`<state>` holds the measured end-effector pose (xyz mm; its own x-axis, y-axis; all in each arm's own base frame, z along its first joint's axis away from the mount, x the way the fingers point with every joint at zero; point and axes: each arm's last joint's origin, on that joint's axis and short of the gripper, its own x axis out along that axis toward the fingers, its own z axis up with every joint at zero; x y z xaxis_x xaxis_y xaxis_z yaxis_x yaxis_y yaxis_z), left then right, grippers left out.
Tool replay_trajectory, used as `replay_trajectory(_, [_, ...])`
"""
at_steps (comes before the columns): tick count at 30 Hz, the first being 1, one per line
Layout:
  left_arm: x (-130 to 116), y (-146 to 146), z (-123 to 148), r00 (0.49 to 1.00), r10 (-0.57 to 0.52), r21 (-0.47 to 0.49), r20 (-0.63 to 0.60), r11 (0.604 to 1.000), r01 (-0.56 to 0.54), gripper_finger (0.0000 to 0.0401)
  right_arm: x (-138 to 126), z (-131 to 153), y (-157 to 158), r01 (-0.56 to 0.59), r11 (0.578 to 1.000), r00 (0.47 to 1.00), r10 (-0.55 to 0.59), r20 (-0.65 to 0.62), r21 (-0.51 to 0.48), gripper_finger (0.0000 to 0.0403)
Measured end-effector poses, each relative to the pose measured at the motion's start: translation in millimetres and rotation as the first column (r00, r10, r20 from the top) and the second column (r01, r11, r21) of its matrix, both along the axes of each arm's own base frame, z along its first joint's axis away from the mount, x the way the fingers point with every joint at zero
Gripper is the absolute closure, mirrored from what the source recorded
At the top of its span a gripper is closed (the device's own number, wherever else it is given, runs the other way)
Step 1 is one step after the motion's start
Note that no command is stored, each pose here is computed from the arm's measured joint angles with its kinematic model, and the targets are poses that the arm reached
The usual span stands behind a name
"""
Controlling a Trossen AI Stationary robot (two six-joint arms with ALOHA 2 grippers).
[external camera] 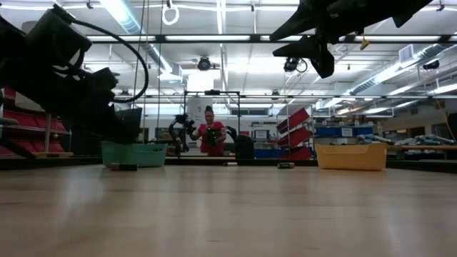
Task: Sort batteries
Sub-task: Put the black battery into the blue bin
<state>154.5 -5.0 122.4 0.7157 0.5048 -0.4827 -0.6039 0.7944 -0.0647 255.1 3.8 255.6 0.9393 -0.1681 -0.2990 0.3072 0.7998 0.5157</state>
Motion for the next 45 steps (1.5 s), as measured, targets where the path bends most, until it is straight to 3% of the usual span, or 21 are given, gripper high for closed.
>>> replay_trajectory(11, [-20, 6, -23, 0.998, 0.065, 0.037, 0.014, 0.997, -0.066, 0.0250, 0, 1, 0, -0.001, 1.000, 1.000, 0.001, 0.005, -0.002, 0.0249])
replay_trajectory(16, [-16, 8, -20, 0.999, 0.032, 0.052, 0.028, 0.998, -0.033, 0.0250, 0, 1, 0, 0.000, 1.000, 1.000, 0.000, 0.006, -0.002, 0.0249])
replay_trajectory(22, [-12, 15, -23, 0.996, 0.057, -0.038, 0.062, 0.998, -0.054, 0.0250, 0, 1, 0, 0.000, 1.000, 1.000, 0.000, 0.006, -0.002, 0.0249])
replay_trajectory(27, [-5, 19, -24, 1.000, 0.027, -0.004, -0.006, 1.000, -0.027, 0.0250, 0, 1, 0, 0.000, 1.000, 1.000, 0.000, 0.006, -0.002, 0.0249])
replay_trajectory(32, [-5, 21, -36, 0.996, -0.001, -0.062, -0.091, 0.998, -0.005, 0.0250, 0, 1, 0, 0.000, 1.000, 1.000, 0.000, 0.006, -0.002, 0.0249])
replay_trajectory(36, [-1, 22, -39, 0.998, 0.024, -0.104, -0.059, 0.994, -0.030, 0.0253, 0, 1, 0, -0.003, 1.000, 1.000, 0.003, 0.006, -0.001, 0.0249])
replay_trajectory(39, [1, 22, -39, 0.999, 0.006, -0.124, -0.038, 0.992, -0.010, 0.0271, 0, 1, 0, -0.012, 1.000, 1.000, 0.012, 0.005, 0.000, 0.0249])
replay_trajectory(45, [2, 21, -40, 1.000, 0.018, -0.173, -0.020, 0.985, -0.021, 0.0347, 0, 1, 1, -0.028, 1.000, 1.000, 0.028, 0.005, 0.001, 0.0249])
